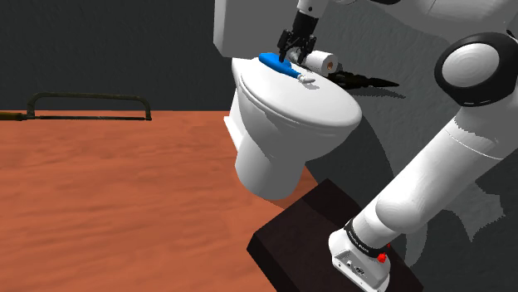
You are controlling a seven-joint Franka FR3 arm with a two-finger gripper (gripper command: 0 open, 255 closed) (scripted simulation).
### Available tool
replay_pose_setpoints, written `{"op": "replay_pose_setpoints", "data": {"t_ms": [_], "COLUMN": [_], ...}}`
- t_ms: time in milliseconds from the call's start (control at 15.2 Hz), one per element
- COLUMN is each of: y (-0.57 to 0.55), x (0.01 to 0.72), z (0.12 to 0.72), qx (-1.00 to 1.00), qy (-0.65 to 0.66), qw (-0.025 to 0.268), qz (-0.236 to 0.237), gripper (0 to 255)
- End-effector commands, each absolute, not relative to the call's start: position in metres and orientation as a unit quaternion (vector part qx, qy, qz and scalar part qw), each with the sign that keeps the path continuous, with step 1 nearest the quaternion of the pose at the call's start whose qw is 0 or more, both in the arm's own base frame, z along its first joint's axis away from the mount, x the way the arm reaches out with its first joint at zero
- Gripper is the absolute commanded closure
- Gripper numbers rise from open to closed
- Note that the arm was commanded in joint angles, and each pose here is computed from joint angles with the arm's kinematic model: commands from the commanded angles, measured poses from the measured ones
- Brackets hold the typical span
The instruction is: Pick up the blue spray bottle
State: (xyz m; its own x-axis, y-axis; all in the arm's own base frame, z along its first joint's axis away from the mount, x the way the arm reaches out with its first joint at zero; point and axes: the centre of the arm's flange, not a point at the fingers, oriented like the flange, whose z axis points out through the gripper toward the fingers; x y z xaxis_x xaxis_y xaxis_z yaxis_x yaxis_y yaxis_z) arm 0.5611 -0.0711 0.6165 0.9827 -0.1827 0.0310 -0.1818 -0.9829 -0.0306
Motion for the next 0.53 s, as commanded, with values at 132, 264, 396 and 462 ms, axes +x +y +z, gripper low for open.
{"op": "replay_pose_setpoints", "data": {"t_ms": [132,264,396,462], "y": [-0.073,-0.073,-0.073,-0.073], "x": [0.565,0.565,0.565,0.565], "z": [0.599,0.588,0.580,0.580], "qx": [-0.996,-0.996,-0.996,-0.996], "qy": [0.092,0.092,0.092,0.092], "qw": [0.014,0.014,0.014,0.014], "qz": [-0.016,-0.016,-0.016,-0.016], "gripper": [0,0,0,0]}}
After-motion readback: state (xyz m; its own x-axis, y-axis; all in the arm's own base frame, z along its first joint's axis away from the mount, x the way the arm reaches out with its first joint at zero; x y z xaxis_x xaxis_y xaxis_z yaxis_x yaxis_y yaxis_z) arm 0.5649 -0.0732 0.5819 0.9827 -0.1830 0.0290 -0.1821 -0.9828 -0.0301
